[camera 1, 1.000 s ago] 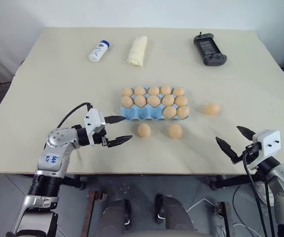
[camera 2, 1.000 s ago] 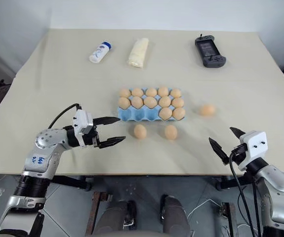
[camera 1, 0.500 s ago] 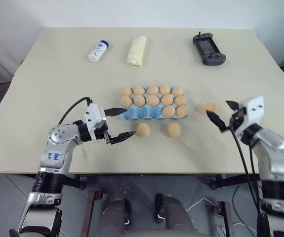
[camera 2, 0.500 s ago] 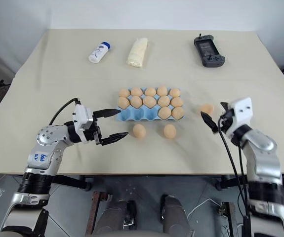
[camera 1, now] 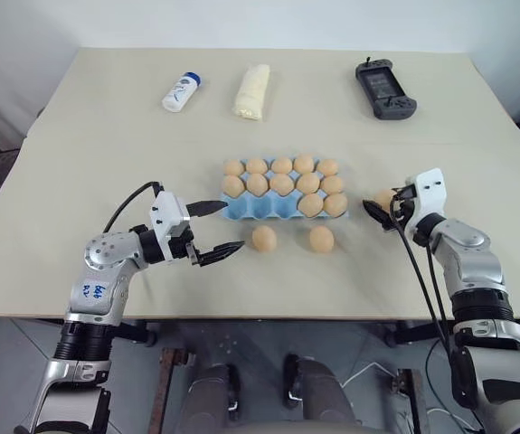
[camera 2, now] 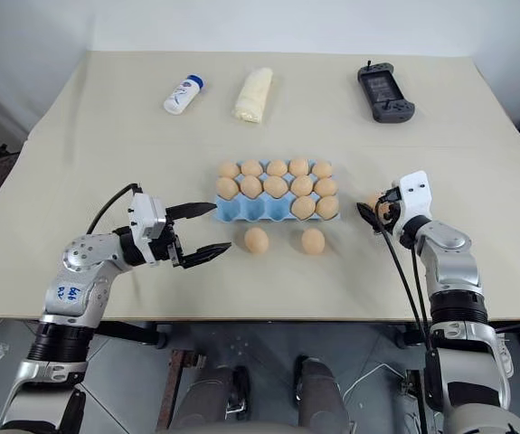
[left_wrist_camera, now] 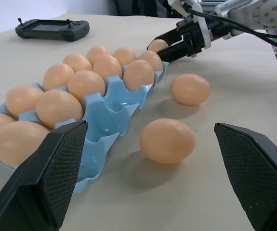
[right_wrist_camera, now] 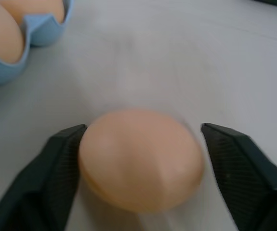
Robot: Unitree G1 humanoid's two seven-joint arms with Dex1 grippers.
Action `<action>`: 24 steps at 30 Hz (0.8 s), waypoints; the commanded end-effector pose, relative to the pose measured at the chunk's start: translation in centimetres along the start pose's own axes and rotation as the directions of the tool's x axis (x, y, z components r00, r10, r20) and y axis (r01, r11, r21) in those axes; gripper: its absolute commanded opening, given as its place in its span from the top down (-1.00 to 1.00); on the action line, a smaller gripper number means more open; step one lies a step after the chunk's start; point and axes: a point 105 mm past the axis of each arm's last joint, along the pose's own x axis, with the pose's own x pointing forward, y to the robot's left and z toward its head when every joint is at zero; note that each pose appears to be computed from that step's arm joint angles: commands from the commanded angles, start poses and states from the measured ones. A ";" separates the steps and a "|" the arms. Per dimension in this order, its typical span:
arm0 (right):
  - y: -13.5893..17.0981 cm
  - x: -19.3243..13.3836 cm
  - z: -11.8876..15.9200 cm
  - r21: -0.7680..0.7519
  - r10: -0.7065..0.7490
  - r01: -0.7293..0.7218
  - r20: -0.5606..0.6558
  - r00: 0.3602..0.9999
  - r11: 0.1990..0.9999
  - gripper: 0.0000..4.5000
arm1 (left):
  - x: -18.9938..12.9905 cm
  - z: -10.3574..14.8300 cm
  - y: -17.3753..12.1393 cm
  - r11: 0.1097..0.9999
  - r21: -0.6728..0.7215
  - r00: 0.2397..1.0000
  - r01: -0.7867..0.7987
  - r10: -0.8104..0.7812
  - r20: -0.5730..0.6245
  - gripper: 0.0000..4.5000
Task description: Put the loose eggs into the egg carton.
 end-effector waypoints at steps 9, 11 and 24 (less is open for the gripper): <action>10.5 -1.3 8.5 -0.134 0.384 -0.364 0.182 0.905 0.922 -0.07 | -2.7 0.1 1.3 0.996 0.038 0.996 -0.085 0.086 -0.032 -1.00; 12.9 -0.9 9.0 -0.159 0.452 -0.429 0.158 0.878 0.889 -0.07 | -3.1 -0.2 1.4 0.995 0.032 0.995 -0.091 0.092 -0.041 -1.00; 17.5 3.2 7.9 -0.215 0.515 -0.489 0.090 0.852 0.846 -0.07 | -3.0 -0.3 1.0 0.995 0.036 0.994 -0.094 0.096 -0.050 -1.00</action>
